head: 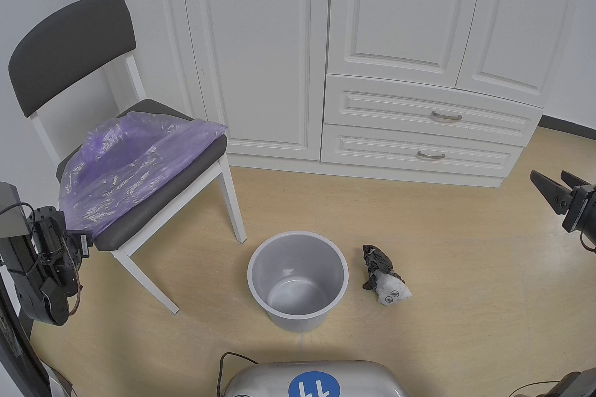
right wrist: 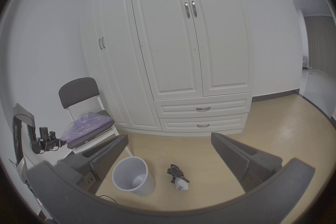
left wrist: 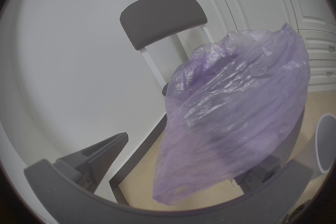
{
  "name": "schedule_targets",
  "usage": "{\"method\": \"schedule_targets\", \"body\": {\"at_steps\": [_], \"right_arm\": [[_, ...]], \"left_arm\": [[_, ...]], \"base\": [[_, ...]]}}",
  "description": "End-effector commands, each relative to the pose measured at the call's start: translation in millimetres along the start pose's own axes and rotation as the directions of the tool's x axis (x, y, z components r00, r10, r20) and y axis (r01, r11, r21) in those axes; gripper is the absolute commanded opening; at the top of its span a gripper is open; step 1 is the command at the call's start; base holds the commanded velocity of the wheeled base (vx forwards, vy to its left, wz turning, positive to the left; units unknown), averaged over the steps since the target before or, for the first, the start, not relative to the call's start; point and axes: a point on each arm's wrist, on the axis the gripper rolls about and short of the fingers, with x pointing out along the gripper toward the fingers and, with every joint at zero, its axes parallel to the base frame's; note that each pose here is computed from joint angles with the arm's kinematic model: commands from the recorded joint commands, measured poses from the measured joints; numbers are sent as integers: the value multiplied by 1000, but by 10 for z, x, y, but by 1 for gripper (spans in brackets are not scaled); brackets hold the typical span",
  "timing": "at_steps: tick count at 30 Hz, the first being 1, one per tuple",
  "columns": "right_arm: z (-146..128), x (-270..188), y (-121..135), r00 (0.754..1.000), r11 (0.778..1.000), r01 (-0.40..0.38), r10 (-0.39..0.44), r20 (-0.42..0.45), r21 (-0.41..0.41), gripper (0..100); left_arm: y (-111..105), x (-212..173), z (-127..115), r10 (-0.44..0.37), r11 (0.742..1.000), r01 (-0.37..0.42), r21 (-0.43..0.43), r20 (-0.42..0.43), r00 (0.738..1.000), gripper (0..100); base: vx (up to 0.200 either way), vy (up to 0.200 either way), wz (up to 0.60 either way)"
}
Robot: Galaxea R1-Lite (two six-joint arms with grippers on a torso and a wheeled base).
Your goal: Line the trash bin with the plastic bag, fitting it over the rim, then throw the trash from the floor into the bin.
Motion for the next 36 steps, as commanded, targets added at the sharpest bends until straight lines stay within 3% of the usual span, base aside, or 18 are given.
{"method": "schedule_targets", "body": {"at_steps": [1, 11, 12, 23, 28, 31, 36], "right_arm": [[3, -4, 1, 1000, 1000, -1, 1, 2, -2, 100], [7, -4, 2, 1000, 1000, -2, 2, 4, 0, 100], [7, -4, 2, 1000, 1000, -2, 2, 4, 0, 100], [-35, 70, -17, 1000, 1000, 11, -10, -28, 4, 100], [76, 66, 24, 999, 1000, -13, 13, 32, -3, 100], [220, 154, 168, 993, 996, -88, 88, 77, -14, 100], [394, 328, 442, 990, 996, -88, 88, 113, 0, 100]], "left_arm": [[33, 55, 10, 19, 1000, -19, -10, 5, 1000, 100], [42, 98, 15, 29, 999, -29, -17, 7, 1000, 100], [39, 101, 9, 28, 999, -28, -16, 6, 1000, 0], [-7, 99, -20, 11, 1000, -11, -26, -3, 1000, 0], [17, 3, 38, 2, 999, -1, -40, 16, 1000, 0], [17, -141, 157, -57, 995, 63, -80, 71, 996, 0], [58, -291, 338, -197, 973, 215, -87, 180, 964, 0]], "base": [[0, 0, 0], [0, 0, 0], [0, 0, 0], [0, 0, 0], [0, 0, 0], [0, 0, 0], [0, 0, 0]]}}
